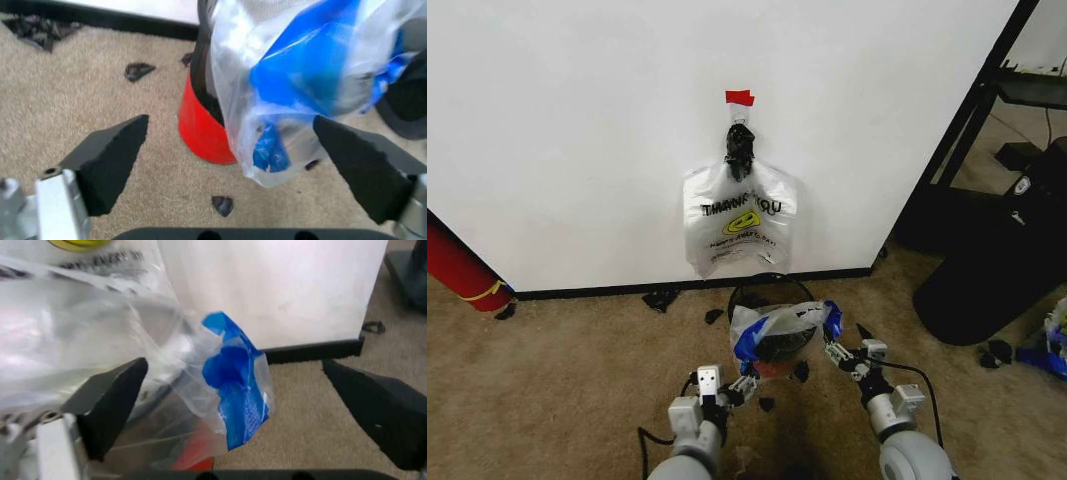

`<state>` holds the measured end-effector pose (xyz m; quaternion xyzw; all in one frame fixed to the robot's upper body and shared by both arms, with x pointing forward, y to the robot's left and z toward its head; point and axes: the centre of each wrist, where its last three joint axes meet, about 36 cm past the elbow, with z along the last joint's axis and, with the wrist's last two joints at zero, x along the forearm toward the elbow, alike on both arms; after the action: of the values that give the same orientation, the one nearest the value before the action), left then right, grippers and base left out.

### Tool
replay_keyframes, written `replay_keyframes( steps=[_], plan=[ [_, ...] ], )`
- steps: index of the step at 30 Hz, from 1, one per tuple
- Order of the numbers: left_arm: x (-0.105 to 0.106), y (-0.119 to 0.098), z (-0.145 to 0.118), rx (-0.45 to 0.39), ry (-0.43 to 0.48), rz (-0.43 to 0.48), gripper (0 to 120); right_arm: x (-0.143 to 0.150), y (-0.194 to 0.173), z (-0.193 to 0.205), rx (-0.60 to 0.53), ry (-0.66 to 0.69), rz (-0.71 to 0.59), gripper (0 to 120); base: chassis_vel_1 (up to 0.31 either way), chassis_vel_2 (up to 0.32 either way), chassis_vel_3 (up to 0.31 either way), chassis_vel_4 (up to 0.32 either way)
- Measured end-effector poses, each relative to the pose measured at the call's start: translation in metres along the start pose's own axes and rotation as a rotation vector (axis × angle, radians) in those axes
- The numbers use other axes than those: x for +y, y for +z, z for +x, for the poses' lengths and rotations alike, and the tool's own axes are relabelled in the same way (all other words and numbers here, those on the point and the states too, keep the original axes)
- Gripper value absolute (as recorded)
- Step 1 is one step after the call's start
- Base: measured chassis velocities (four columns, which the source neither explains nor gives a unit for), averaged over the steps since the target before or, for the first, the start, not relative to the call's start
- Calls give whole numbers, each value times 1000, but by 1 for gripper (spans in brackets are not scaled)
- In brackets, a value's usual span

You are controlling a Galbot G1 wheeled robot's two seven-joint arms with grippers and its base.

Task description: Pick up the garbage bag from the wall and place it over the trash bin.

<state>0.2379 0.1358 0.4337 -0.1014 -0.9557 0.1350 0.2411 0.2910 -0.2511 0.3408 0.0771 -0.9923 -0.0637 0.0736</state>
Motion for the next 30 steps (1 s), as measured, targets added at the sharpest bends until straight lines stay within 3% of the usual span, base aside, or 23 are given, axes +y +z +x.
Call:
replay_keyframes(
  steps=[3, 9, 18, 21, 24, 30],
  plan=[
    [4, -8, 13, -19, 30, -8, 100, -2, -3, 10, -23, -16, 14, 100, 0, 0, 0, 0],
    [15, -29, 23, -135, 104, -37, 100, -11, -6, 27, -106, -31, 55, 100, 0, 0, 0, 0],
    [31, -60, 3, -231, 173, -35, 100, -22, -15, 45, -220, 5, 63, 100, 0, 0, 0, 0],
    [48, -75, -19, -250, 181, -45, 100, -27, -25, 53, -307, 16, 94, 100, 0, 0, 0, 0],
    [62, -86, -57, -189, 203, -99, 100, -25, -30, 72, -372, 36, 103, 100, 0, 0, 0, 0],
    [59, -108, -118, -159, 237, -181, 100, -22, -27, 92, -462, 90, 109, 100, 0, 0, 0, 0]
  ],
)
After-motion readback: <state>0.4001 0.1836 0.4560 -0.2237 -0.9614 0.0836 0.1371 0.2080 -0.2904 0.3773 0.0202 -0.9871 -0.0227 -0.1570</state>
